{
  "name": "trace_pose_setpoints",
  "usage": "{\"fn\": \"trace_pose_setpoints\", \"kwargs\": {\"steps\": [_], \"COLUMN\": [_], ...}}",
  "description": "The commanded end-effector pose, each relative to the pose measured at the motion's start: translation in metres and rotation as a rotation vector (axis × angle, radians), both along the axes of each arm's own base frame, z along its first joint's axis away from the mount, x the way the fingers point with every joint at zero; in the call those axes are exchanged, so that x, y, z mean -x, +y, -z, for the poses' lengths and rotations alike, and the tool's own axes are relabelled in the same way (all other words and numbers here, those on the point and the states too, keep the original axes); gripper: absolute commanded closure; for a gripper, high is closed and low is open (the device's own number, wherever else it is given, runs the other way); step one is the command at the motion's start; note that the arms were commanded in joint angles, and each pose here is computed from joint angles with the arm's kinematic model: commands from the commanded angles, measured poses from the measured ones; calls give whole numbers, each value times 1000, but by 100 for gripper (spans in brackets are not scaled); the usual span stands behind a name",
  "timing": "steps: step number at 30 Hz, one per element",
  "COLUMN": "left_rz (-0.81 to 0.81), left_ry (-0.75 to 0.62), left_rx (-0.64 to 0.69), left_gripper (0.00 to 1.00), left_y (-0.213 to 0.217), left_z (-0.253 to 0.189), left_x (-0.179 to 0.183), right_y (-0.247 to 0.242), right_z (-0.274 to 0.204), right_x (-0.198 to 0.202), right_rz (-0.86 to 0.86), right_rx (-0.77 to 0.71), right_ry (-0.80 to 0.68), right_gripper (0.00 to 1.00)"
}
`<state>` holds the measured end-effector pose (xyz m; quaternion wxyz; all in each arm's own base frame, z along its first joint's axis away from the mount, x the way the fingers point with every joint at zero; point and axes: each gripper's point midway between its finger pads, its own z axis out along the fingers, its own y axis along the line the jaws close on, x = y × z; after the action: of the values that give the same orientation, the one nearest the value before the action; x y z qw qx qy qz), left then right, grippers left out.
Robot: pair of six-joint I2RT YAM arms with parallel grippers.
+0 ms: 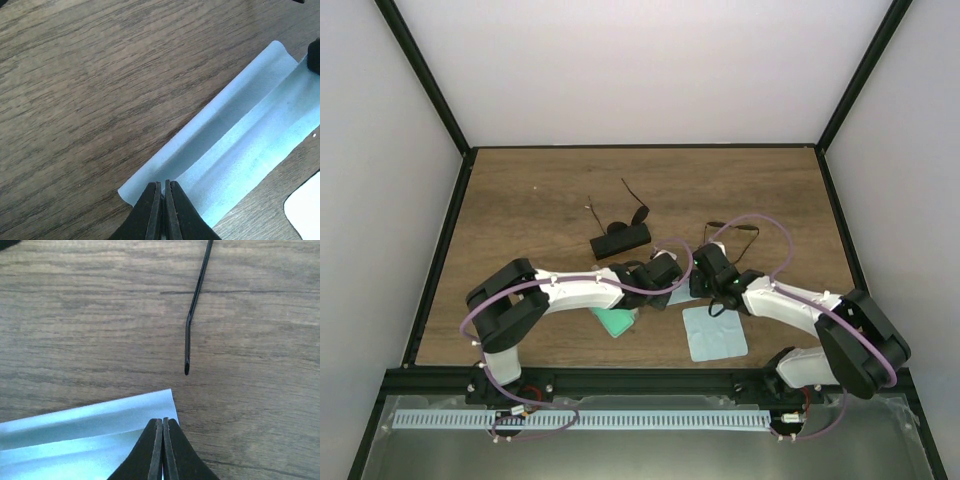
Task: Organize the sunglasses
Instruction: Fold the glasses cleaning cloth at the center of the board.
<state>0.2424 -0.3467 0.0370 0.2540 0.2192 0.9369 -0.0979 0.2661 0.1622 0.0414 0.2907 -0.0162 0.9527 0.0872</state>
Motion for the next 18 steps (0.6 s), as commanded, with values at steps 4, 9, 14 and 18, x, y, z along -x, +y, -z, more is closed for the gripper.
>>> {"fn": "trace_pose_setpoints", "kwargs": {"steps": [4,9,14,18], "left_rz": [0,9,3,2], "left_ry": [-2,-3,-21,-27], "left_rx": [29,55,56,54], "left_gripper": [92,87,87,86], "left_y": [0,-2,0,0], "left_z": [-7,-14,-19,-19], "left_x": [4,6,3,2], "right_y": [0,0,0,2], "right_z": [0,-2,-13,-20], "right_x": [3,3,1,0], "right_rz": [4,3,6,-4], "right_rx": [-7,-12,-31,-49], "right_ry": [-1,-7,-38,-58], "right_gripper": [98,84,68,66]}}
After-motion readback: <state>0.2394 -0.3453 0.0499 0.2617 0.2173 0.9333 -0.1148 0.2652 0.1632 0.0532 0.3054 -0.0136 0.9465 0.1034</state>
